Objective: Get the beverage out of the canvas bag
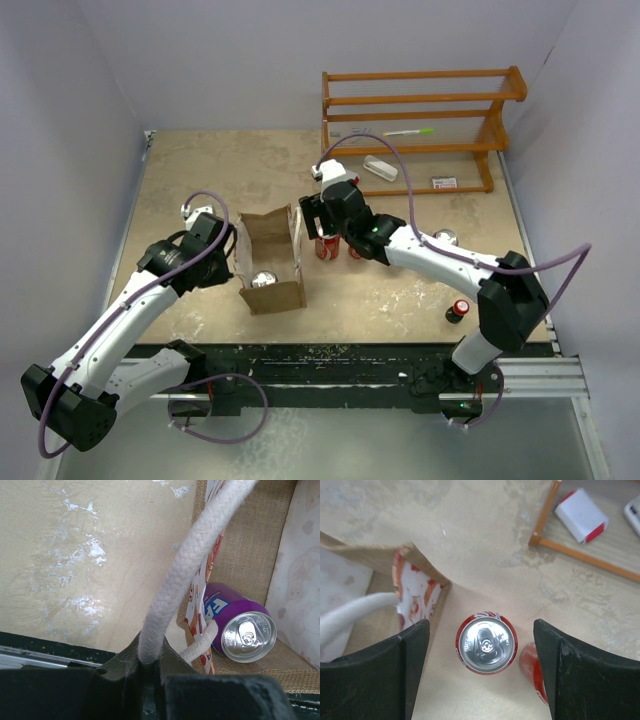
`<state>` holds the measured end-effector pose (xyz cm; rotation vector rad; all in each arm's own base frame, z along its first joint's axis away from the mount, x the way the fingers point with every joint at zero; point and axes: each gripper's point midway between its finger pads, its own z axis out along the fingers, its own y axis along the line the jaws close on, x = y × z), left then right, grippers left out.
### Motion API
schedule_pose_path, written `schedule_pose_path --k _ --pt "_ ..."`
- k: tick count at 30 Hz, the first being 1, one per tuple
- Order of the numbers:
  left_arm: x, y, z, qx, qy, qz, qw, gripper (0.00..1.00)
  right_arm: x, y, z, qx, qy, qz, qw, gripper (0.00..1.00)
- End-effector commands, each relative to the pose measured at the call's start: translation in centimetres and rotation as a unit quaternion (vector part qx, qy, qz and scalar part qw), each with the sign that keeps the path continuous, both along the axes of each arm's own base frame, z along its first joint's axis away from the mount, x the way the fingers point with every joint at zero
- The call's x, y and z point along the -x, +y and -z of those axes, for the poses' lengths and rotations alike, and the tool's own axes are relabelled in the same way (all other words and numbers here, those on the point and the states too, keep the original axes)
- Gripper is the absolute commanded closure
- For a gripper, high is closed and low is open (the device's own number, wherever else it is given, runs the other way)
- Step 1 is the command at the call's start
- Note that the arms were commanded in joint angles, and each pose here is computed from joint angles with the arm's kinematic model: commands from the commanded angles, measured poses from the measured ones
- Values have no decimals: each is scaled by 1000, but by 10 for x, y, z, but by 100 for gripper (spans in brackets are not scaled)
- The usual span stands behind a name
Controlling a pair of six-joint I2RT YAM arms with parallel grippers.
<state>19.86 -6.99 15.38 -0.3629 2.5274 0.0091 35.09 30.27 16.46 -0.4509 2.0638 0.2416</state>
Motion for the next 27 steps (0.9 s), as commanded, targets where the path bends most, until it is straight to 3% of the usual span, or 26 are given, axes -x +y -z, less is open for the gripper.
schedule_pose_path --k 1,7,12,21,27 --pt "-3 -3 -11 7 -14 0 1000 100 -7 -4 -81 -36 -75 4 997 14" --pt "-3 -3 -10 5 -14 0 1000 100 -8 -19 -132 -32 -129 15 991 12" --pt "-4 -3 -11 6 -14 0 1000 100 11 6 -159 -66 -132 -69 987 11" --pt "-3 -3 -11 5 -15 -2 1000 100 92 90 -145 -40 -69 -256 963 0" --pt "-2 -1 -13 5 -18 -6 1000 100 116 108 -126 -7 -58 -294 954 0"
